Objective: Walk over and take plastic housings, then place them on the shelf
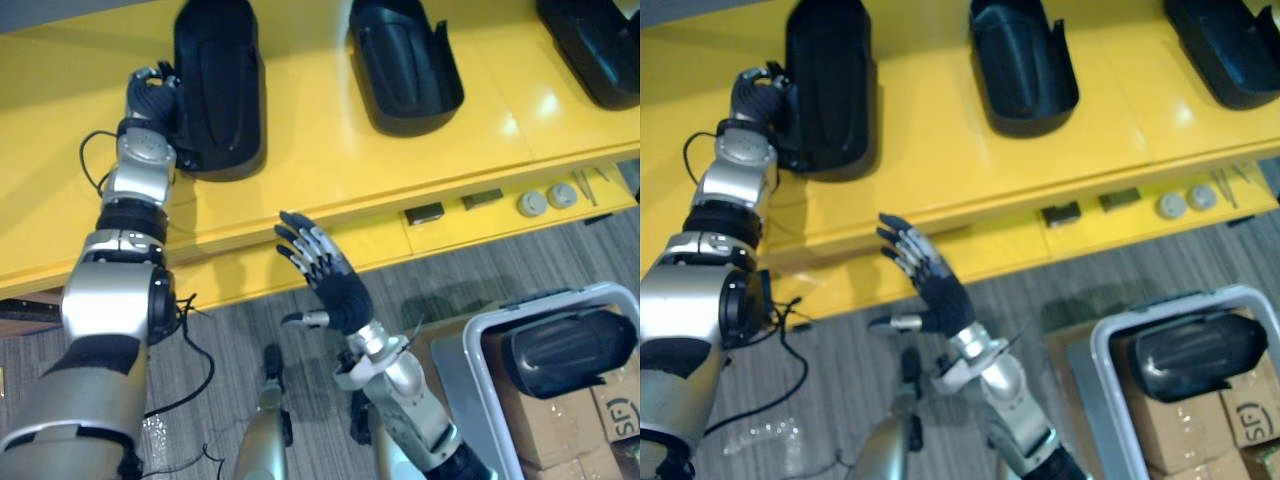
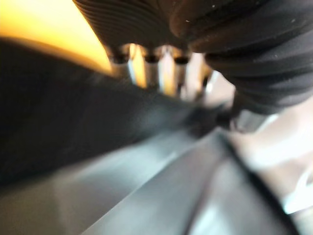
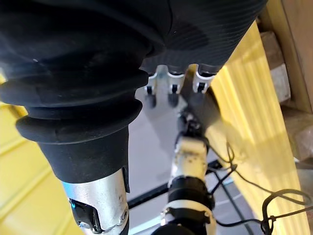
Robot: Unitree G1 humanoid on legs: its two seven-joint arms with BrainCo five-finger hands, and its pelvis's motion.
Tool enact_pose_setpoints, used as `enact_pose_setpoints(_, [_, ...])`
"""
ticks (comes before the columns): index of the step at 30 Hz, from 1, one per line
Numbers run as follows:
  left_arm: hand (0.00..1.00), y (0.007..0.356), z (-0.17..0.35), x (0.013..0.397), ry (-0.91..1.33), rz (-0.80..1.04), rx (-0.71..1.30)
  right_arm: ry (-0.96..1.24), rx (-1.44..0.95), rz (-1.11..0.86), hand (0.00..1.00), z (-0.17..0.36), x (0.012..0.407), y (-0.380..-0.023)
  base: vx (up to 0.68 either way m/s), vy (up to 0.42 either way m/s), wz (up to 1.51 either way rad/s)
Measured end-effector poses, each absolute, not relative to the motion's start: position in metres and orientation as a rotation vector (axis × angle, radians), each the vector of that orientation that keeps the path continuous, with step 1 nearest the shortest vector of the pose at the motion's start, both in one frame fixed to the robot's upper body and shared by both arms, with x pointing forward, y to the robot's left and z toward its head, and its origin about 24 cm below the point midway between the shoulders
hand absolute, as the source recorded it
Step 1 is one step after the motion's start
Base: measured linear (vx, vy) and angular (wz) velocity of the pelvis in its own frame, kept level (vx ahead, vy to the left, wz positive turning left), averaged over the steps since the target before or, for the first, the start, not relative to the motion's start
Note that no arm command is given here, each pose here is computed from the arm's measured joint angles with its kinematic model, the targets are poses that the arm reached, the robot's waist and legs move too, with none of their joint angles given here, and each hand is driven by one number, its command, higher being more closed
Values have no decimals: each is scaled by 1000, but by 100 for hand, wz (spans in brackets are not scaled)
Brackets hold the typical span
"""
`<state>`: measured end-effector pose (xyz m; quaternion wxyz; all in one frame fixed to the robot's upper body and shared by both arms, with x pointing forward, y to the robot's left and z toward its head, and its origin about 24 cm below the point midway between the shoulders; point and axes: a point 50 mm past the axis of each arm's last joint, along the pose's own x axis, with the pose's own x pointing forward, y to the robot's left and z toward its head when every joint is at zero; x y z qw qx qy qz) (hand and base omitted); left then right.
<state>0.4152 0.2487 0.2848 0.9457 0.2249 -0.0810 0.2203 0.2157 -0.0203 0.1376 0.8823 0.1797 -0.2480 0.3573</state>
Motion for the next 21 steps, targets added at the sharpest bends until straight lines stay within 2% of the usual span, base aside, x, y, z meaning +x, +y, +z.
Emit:
enact_pose_setpoints(11, [0,248,284,416,-164,444,421,-496,366,741,0,133,218,-19,2,-6,0])
enact_pose_setpoints(21, [0,217,291,416,-273,555,250,-487,307,753,0,130,222,-12,0,0,0])
